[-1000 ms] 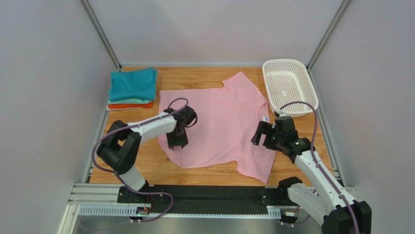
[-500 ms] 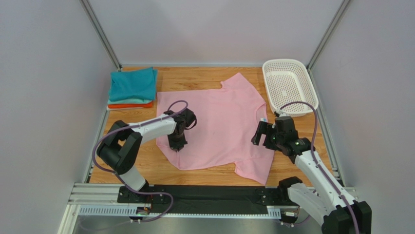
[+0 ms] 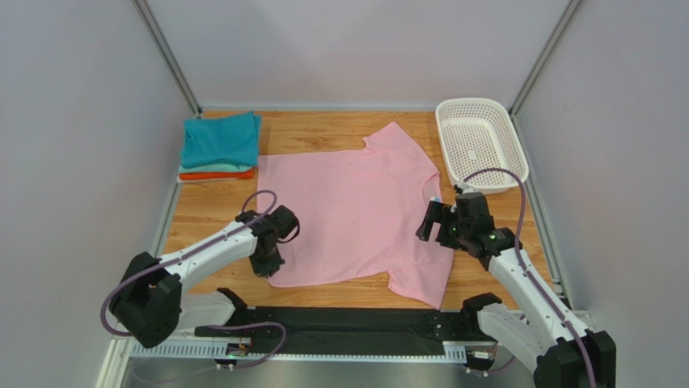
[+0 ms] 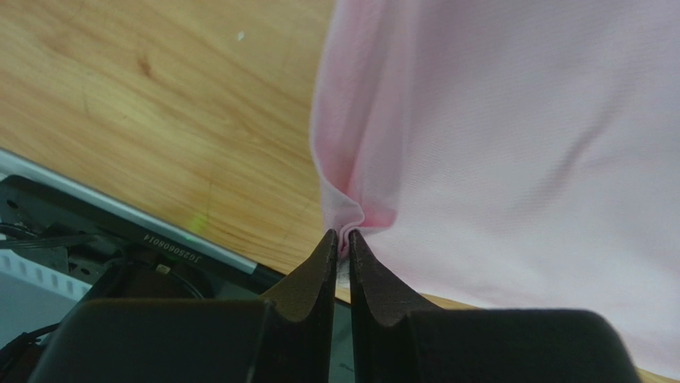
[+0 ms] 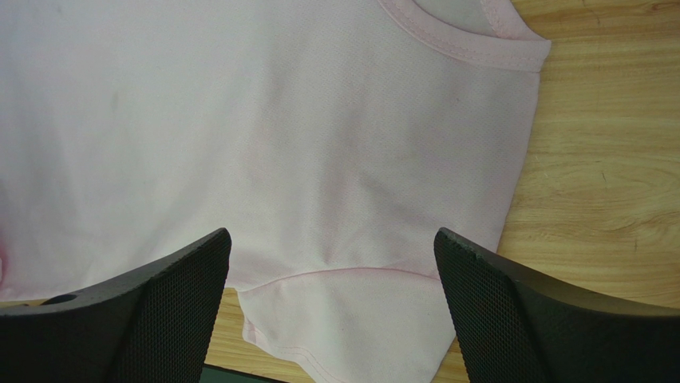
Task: Fold and stack the t-shirts
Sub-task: Flatten the tshirt out
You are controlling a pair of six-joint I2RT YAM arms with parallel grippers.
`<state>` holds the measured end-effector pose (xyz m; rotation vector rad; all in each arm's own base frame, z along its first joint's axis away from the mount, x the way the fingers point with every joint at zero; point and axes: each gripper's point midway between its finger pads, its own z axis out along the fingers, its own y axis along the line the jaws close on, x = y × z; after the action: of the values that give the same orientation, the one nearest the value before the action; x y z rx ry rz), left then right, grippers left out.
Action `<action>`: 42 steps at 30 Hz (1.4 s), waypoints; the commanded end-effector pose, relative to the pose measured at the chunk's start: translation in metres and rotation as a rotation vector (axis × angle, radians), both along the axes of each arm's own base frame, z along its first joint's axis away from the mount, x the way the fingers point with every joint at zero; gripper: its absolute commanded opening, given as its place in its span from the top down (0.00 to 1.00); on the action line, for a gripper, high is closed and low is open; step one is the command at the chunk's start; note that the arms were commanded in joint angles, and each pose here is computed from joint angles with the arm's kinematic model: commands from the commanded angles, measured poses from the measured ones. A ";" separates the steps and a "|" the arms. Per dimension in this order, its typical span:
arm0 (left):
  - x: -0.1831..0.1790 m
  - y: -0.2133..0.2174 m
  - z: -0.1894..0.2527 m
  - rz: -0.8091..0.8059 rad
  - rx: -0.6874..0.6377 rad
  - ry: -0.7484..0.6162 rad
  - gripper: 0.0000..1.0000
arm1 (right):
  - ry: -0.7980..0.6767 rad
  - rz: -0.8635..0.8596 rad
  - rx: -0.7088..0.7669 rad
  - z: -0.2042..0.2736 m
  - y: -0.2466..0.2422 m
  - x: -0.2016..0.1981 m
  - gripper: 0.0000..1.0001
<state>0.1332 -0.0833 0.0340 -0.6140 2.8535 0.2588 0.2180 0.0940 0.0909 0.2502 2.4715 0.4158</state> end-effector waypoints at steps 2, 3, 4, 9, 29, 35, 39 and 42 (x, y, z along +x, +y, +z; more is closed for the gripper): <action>-0.033 0.021 0.000 0.126 0.017 0.016 0.81 | -0.018 0.023 0.016 0.000 0.005 0.004 0.00; -0.034 0.020 0.000 0.142 -0.005 0.004 0.80 | -0.015 0.023 0.016 -0.001 0.005 0.005 0.00; -0.035 0.018 0.003 0.172 -0.040 -0.023 0.77 | -0.009 0.023 0.013 -0.002 0.005 0.005 0.00; -0.036 0.019 0.015 0.213 -0.096 -0.087 0.35 | 0.006 0.026 0.014 -0.004 0.006 0.004 0.00; 0.120 -0.038 0.085 -0.083 -0.174 -0.379 0.00 | -0.058 0.093 0.003 0.029 0.049 0.066 0.00; 0.186 -0.040 0.055 -0.086 -0.190 -0.322 0.00 | -0.006 0.093 -0.073 0.016 0.066 0.132 0.00; 0.217 -0.032 0.032 -0.074 -0.163 -0.260 0.00 | 0.063 0.052 -0.165 -0.014 0.061 0.167 0.00; 0.236 -0.034 0.009 -0.087 -0.127 -0.184 0.00 | 0.106 0.049 -0.170 -0.032 0.064 0.186 0.00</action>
<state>0.3451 -0.1102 0.0470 -0.5937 2.7086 0.0185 0.3865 0.1659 0.0679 0.1363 2.5934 0.2833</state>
